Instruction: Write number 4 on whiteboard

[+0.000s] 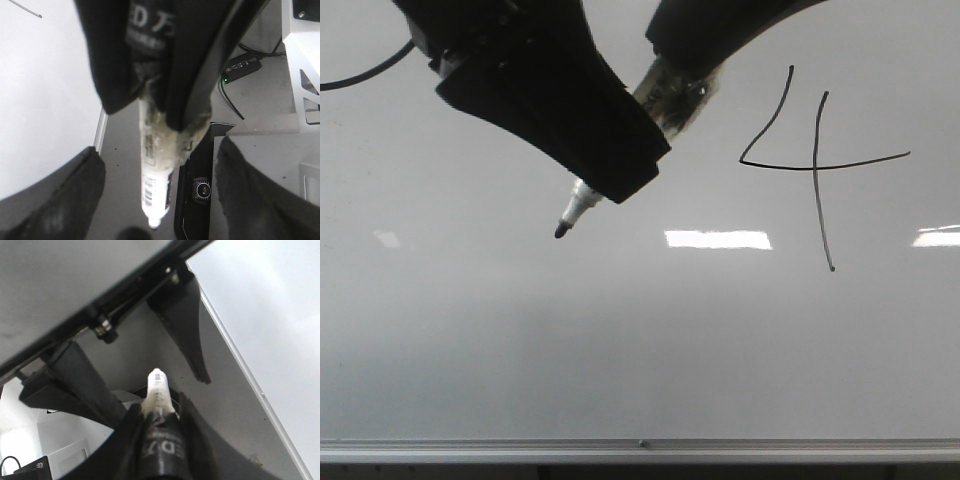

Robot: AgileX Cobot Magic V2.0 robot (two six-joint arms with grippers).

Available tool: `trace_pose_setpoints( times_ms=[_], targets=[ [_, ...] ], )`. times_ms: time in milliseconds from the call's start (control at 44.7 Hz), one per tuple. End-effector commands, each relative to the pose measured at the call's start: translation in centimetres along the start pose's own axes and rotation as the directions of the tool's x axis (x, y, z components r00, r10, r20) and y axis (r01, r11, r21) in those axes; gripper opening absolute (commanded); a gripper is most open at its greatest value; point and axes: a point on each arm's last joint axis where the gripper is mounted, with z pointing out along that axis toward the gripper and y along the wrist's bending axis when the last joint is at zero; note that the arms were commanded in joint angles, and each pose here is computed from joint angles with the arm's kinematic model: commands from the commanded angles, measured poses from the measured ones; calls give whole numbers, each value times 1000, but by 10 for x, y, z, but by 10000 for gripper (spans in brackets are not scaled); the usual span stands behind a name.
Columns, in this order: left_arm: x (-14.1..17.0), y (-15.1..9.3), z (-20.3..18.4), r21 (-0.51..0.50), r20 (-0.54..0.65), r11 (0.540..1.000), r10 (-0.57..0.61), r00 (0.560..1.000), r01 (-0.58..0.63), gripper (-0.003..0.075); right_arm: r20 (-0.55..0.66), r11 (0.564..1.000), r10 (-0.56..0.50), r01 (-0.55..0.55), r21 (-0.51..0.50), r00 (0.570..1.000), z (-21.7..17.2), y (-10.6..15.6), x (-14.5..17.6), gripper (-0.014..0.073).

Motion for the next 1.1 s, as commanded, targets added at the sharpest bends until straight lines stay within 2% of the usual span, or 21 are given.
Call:
trace_pose_setpoints(
  times_ms=[0,89,179,380,447,536,693,760,894,1073],
  targets=[
    [-16,-6,-17,-30,95,999,13,995,-10,398,100,999,-46,47,-2,994,-22,17,-11,-62],
    [-16,-6,-17,-30,95,999,13,995,-10,357,106,999,-52,52,1,993,-25,18,-11,-62],
    [-16,-6,-17,-30,95,999,13,995,-10,278,107,999,-52,52,0,993,-25,19,-11,-62],
    [-16,-7,-17,-24,91,1000,13,996,-11,-21,110,999,-50,50,2,993,-25,19,-11,-62],
    [-15,-7,-17,-19,89,1000,13,996,-11,-20,114,999,-49,49,6,992,-25,18,-12,-47],
    [-15,-8,-17,-14,86,1000,13,996,-11,-20,115,999,-49,49,7,992,-25,18,-12,53],
    [-14,-7,-17,-22,75,1000,22,997,-20,-20,138,998,-53,50,28,989,-27,18,-13,395],
    [-13,-6,-17,-31,63,999,27,998,-25,-20,171,997,-59,51,56,983,-32,19,-15,449],
    [-10,0,-17,-95,29,996,-3,1000,6,-20,258,986,-65,23,162,964,-53,24,-16,375],
    [6,22,-29,-222,6,961,-169,986,166,-20,380,948,-36,-89,307,924,-85,29,4,164]
  ],
)
